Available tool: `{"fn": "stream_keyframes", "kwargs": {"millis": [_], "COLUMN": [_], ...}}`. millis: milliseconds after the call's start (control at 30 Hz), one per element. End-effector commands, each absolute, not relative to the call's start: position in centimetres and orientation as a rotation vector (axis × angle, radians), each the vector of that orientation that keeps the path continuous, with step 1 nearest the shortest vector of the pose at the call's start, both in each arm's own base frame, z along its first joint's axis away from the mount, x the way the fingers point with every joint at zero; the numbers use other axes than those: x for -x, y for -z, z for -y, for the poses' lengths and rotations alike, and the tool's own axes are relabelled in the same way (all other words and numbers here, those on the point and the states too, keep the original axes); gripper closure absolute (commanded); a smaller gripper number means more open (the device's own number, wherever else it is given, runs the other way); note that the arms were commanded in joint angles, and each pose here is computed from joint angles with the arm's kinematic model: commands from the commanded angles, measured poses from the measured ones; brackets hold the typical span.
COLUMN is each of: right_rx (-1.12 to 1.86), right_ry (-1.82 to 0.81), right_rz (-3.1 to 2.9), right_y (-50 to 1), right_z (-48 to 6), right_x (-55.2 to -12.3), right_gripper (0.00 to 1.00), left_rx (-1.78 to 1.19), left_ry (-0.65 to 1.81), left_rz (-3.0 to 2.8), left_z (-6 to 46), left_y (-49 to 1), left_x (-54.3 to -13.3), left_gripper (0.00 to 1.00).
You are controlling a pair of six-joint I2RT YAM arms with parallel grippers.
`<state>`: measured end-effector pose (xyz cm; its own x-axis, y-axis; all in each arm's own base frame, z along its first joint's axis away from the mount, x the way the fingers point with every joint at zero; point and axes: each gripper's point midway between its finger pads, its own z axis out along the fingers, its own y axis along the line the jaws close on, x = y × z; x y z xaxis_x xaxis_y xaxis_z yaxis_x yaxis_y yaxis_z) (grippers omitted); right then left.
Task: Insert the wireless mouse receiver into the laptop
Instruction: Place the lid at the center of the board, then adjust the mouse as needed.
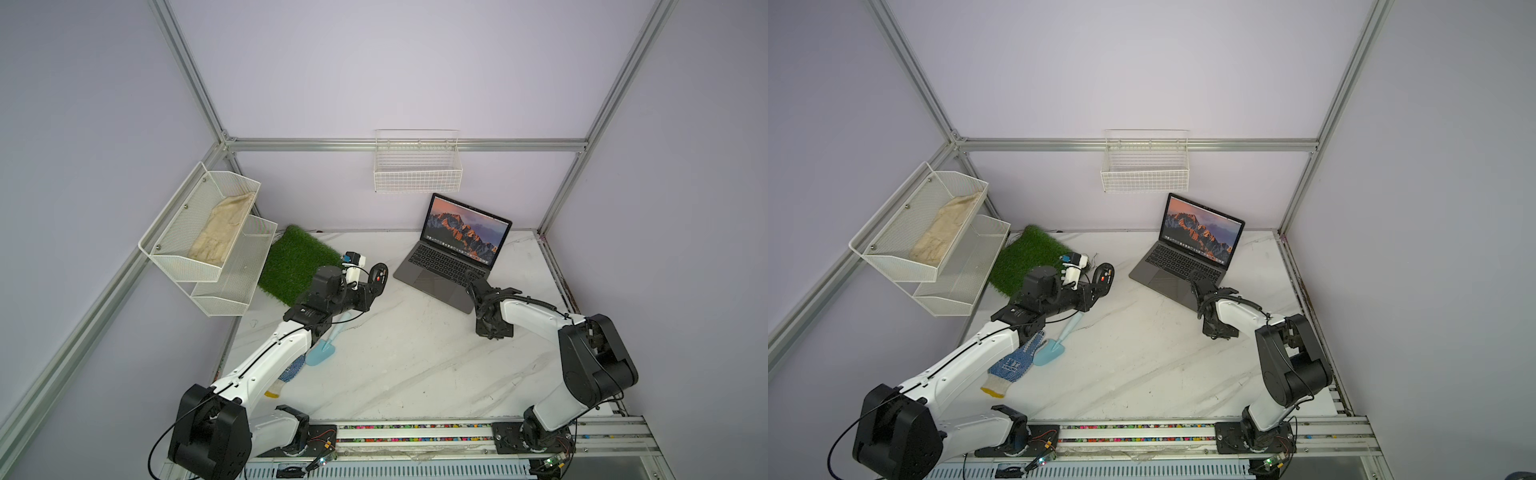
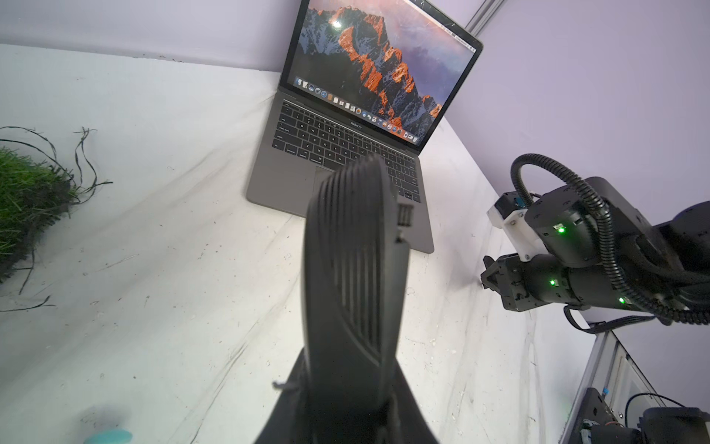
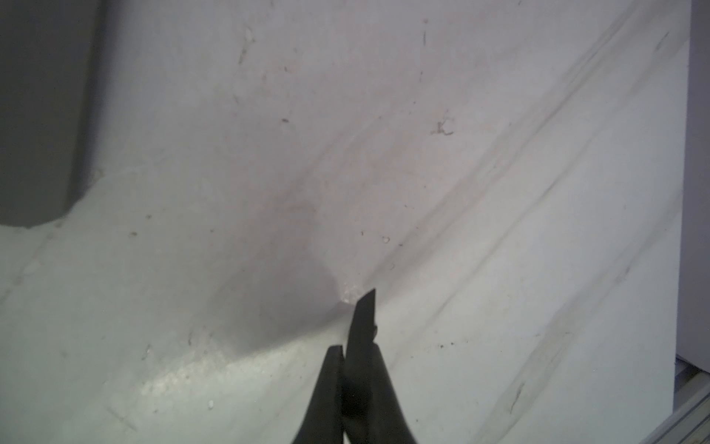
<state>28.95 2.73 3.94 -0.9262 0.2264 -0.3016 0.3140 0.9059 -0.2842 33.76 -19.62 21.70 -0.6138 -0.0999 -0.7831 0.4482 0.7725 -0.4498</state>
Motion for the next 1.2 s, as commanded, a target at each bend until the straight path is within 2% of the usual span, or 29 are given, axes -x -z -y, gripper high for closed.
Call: {"fn": "stream_keyframes", "kwargs": {"millis": [0,33,167,467,533,600,733,833,933,1167], "right_rx": [-0.490,-0.489,-0.495,-0.480,-0.432,-0.357,-0.098,0.059,0.122,0.277], "right_ry": [0.484,0.479,0.394,0.069,-0.144,-0.379,-0.800,-1.099,-1.250,-1.204], "right_rz": [-2.804,-2.805,-2.766,-2.639,-2.543,-2.404,-2.092,-1.965,-1.947,-1.987], "right_y": [-2.9,-2.9,-4.5,-10.8,-14.4,-19.2,-29.9,-34.4,-35.1,-33.1], "right_z": [-2.5,-2.6,-3.2,-6.2,-8.5,-11.0,-16.2,-20.1,-22.9,-27.2], "right_x": [-28.4,-28.3,-29.1,-31.7,-33.1,-34.3,-34.6,-33.6,-33.3,-32.1], "right_gripper": [1.00,1.00,0.84,0.38,0.28,0.03,0.03,0.03,0.03,0.03], "left_rx": [-0.292,-0.306,-0.356,-0.490,-0.560,-0.629,-0.742,-0.766,-0.749,-0.743], "left_ry": [0.899,0.917,0.941,0.998,1.045,1.090,1.094,1.017,0.916,0.859], "left_rz": [-1.973,-1.971,-1.960,-1.935,-1.919,-1.898,-1.862,-1.830,-1.786,-1.667], "left_z": [20.7,21.0,21.8,23.8,24.6,25.4,26.5,26.9,27.2,28.9], "left_y": [-24.2,-24.2,-24.3,-24.6,-24.8,-25.2,-25.9,-26.4,-27.0,-28.9], "left_x": [-33.4,-33.3,-33.0,-32.0,-31.3,-30.5,-29.5,-30.1,-31.2,-31.7], "left_gripper": [1.00,1.00,1.00,1.00,1.00,1.00,1.00,1.00,1.00,1.00]}}
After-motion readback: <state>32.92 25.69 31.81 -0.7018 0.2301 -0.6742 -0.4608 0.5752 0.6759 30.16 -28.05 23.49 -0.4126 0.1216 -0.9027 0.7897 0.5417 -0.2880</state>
